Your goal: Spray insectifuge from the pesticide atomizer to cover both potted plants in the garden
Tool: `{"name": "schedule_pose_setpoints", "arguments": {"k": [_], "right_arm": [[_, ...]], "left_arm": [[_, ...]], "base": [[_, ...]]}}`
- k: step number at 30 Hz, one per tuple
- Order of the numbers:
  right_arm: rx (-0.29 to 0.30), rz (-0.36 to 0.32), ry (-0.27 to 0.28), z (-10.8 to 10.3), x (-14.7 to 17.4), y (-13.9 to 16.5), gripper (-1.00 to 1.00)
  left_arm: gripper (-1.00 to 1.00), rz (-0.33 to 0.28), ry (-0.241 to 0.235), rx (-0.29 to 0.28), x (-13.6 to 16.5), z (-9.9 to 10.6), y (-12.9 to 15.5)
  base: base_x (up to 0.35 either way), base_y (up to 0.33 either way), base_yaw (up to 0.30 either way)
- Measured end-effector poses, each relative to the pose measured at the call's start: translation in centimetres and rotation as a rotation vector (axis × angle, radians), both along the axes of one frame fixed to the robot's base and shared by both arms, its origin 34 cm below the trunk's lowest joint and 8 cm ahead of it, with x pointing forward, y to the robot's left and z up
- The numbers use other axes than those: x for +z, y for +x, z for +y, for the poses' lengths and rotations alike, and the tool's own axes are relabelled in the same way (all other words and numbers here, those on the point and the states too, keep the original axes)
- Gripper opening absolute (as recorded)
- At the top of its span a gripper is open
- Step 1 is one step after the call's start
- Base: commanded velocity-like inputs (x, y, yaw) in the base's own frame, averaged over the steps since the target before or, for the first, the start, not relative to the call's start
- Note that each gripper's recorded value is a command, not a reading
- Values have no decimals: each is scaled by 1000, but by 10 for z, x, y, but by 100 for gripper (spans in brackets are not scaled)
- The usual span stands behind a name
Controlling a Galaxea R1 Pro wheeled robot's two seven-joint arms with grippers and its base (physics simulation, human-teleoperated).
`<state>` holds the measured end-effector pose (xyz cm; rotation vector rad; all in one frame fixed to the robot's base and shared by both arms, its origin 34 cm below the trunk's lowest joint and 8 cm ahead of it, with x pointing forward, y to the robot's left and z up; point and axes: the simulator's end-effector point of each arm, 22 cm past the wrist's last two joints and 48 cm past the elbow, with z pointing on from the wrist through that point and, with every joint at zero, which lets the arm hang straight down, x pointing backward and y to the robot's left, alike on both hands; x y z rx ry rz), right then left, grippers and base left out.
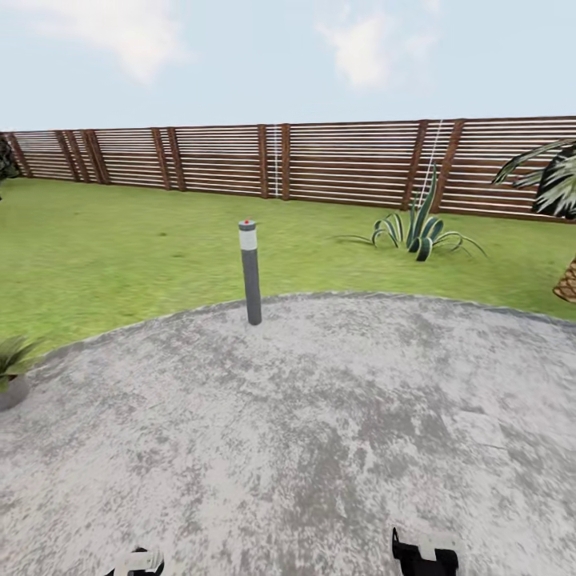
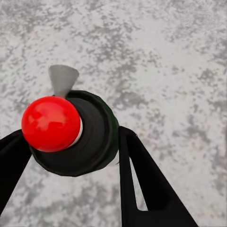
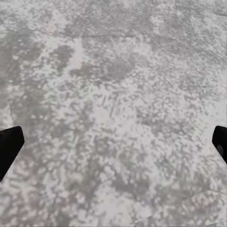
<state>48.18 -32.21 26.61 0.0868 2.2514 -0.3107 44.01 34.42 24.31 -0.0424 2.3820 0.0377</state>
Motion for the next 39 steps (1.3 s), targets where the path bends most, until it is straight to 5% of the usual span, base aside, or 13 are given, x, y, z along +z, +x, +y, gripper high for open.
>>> {"name": "schedule_pose_setpoints", "arguments": {"k": [23,39], "right_arm": [[0,0,0,0,0,0,100],[1,0,1,0,0,0,100]], "left_arm": [[-100,0,0,2,0,0,0],[-100,2,1,3,0,1,0]], "base": [[317,-113,278],[154,-5,278]]}}
